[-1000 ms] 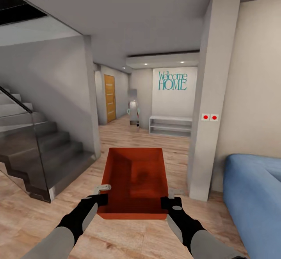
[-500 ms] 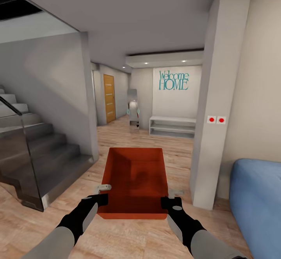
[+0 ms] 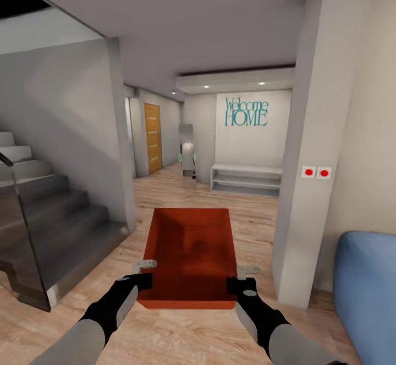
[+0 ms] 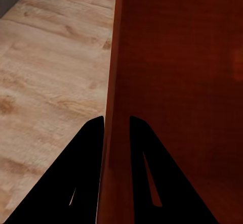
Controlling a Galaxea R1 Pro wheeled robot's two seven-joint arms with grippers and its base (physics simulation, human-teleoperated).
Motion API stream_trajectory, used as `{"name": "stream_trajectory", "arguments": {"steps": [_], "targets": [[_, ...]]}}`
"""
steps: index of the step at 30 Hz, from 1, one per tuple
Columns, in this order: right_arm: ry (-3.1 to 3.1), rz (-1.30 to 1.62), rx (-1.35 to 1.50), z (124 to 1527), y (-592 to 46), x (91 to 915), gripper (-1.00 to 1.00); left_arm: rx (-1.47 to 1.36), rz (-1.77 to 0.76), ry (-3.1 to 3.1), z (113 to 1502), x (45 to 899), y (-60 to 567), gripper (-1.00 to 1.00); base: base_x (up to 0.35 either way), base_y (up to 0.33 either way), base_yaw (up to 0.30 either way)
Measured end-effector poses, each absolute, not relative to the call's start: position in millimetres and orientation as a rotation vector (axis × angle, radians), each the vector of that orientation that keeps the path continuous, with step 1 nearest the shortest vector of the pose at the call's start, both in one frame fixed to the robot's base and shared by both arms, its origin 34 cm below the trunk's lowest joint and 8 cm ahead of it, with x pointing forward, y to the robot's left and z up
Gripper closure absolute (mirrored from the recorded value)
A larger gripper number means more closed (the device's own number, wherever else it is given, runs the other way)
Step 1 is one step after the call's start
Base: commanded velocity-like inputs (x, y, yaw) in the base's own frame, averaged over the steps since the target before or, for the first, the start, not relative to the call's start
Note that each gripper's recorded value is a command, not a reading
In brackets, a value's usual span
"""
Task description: Move the two storage containers from the living room to the garage. In the garage, place one container on the floor and stack the other container on top of it (either order is fine).
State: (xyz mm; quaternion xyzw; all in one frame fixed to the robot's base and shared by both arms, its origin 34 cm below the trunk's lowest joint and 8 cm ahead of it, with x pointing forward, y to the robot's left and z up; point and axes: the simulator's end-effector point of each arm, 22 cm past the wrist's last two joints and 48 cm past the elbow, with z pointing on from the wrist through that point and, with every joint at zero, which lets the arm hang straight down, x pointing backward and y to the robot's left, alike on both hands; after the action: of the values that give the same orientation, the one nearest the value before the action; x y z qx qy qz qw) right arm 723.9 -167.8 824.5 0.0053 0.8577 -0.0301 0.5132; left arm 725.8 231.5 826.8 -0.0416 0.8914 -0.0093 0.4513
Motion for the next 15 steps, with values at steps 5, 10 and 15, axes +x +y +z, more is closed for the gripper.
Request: {"name": "stream_trajectory", "arguments": {"steps": [5,10,15], "targets": [[2.063,-0.072,0.012,824.4,-167.8,724.0,1.0,-0.103,-0.023,2.203,826.7,725.8,231.5,1.0,0.321,0.0,0.0],[2.062,-0.073,0.012,824.5,-167.1,723.9,1.0,-0.103,-0.024,2.203,826.6,725.9,232.3,1.0,0.321,0.0,0.0],[2.062,-0.073,0.012,824.5,-167.0,723.9,1.0,-0.103,-0.024,2.203,826.6,725.9,232.4,1.0,0.321,0.0,0.0]]}}
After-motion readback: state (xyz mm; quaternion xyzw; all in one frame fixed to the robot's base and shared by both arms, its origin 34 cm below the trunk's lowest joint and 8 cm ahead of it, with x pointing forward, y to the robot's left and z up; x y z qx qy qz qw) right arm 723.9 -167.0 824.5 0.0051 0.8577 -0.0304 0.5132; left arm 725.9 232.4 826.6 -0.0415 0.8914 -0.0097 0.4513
